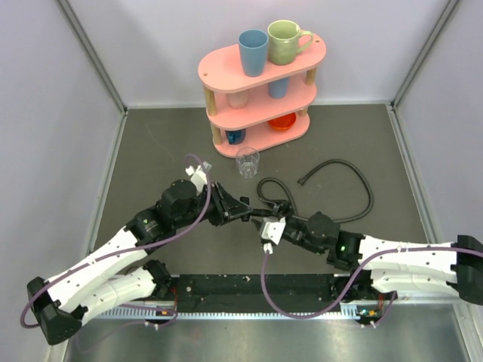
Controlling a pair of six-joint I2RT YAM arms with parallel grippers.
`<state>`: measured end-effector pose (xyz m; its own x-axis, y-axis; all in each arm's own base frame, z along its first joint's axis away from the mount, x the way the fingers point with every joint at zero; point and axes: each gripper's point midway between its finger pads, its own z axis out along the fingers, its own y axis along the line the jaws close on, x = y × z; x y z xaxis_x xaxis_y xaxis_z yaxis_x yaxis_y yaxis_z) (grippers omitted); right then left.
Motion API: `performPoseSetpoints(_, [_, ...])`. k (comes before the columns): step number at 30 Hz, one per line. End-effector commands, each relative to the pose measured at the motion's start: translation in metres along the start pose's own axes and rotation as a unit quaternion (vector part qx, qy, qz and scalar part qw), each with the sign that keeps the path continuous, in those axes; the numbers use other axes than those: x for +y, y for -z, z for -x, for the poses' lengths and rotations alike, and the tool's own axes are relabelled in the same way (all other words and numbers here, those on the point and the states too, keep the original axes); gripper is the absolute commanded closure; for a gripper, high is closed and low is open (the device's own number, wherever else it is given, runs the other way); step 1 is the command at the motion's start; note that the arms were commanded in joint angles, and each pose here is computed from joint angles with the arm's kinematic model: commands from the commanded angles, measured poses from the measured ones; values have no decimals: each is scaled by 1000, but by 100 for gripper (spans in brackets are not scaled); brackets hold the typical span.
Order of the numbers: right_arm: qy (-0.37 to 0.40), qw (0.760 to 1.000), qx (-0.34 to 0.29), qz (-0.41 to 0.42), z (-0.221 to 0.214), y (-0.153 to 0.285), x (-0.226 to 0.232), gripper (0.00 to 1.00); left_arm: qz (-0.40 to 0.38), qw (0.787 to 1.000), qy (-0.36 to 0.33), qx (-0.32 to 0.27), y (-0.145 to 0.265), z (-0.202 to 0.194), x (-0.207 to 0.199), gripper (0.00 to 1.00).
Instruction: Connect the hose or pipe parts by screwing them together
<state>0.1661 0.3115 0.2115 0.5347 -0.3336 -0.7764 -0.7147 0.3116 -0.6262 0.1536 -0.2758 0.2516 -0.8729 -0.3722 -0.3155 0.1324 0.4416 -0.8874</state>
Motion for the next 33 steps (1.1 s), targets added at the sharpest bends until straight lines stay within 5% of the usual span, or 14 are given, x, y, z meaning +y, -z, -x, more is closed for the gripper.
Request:
performPoseSetpoints(1, [62,992,4,-107,16,2,-38,38,-33,991,131,-19,13,10,-31,100])
performPoseSetpoints(16, [88,988,-4,-125,22,4,-36,61,-51,979,197,-24,24,15,-46,100])
performPoseSetpoints(21, [97,988,-20,-116,30,2,-32,59,-50,976,212,-14,20,11,-42,100])
performPoseSetpoints(24, [106,988,-14,-115,30,0,-32,92,-49,976,209,-17,20,12,-42,100])
performPoseSetpoints(25, [108,988,-12,-113,30,-1,-32,100,-52,979,197,-20,21,13,-43,100])
performPoseSetpoints(27, [100,990,-9,-95,32,-4,-26,100,-51,984,169,-32,20,17,-44,100])
performPoseSetpoints(33, [33,998,-33,-28,52,-4,-18,100,-55,996,-60,-38,14,20,-43,100])
